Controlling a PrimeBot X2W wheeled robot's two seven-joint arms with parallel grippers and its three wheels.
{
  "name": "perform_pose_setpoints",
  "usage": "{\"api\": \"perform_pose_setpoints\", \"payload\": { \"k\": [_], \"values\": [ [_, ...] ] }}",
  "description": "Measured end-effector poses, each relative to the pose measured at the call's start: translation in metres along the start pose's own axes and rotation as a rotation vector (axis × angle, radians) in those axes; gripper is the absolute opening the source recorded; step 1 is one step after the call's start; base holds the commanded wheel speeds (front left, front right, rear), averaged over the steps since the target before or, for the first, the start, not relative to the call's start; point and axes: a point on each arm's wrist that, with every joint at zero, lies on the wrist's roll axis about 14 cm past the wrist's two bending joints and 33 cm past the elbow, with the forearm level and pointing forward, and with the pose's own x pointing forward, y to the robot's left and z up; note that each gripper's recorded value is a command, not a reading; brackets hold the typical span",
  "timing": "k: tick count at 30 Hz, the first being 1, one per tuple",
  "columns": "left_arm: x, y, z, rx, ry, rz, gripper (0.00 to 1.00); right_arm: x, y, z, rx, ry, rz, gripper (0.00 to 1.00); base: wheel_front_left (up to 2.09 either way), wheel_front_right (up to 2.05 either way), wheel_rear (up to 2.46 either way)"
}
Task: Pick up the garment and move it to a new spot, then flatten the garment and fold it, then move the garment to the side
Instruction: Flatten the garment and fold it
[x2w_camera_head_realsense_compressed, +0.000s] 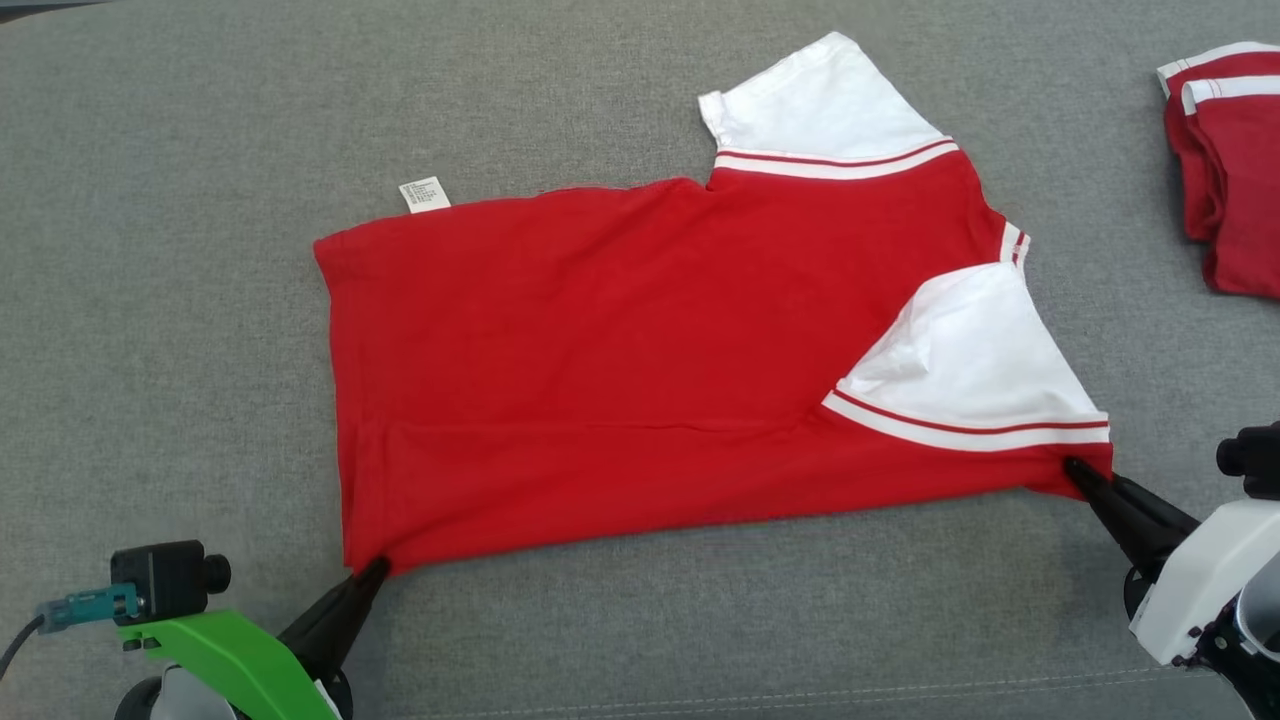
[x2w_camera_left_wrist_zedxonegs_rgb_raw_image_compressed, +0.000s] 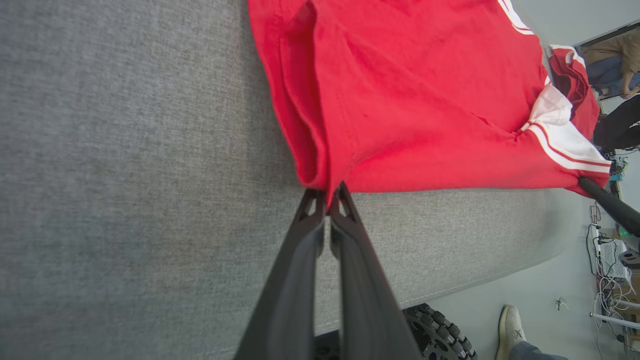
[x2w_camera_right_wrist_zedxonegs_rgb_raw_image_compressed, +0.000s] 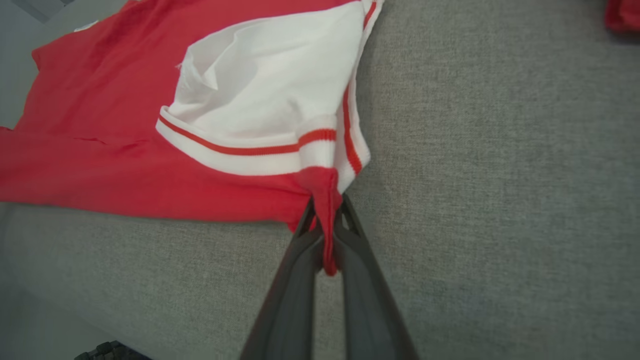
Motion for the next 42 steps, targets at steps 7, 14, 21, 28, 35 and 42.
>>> {"api": "perform_pose_setpoints", "payload": {
  "k": [7,14,21,28,35,42],
  "values": [
    [-0.002,0.005,-0.013,-0.044,0.041,0.021,0.0,-0.004,0.0,-0.018,0.04,0.063,-0.009,0.0,0.0,0.0,0.0],
    [0.001,0.007,-0.024,-0.063,0.077,0.026,0.0,-0.003,0.002,-0.023,0.04,0.086,-0.006,0.0,0.0,0.0,0.0],
    [0.004,0.01,-0.021,-0.075,0.062,0.043,0.49,-0.002,0.005,-0.021,0.028,0.078,0.001,1.0,0.0,0.0,0.0],
    [0.002,0.019,-0.009,-0.062,0.015,0.076,1.0,-0.005,-0.004,-0.013,0.019,0.047,-0.037,1.0,0.0,0.0,0.0],
    [-0.008,0.034,0.019,-0.011,-0.079,0.131,1.0,-0.013,-0.018,0.005,0.016,-0.026,-0.09,1.0,0.0,0.0,0.0],
    [-0.012,0.023,0.053,0.061,-0.171,0.101,1.0,-0.021,-0.032,0.04,-0.02,-0.131,-0.139,1.0,0.0,0.0,0.0]
  ]
}}
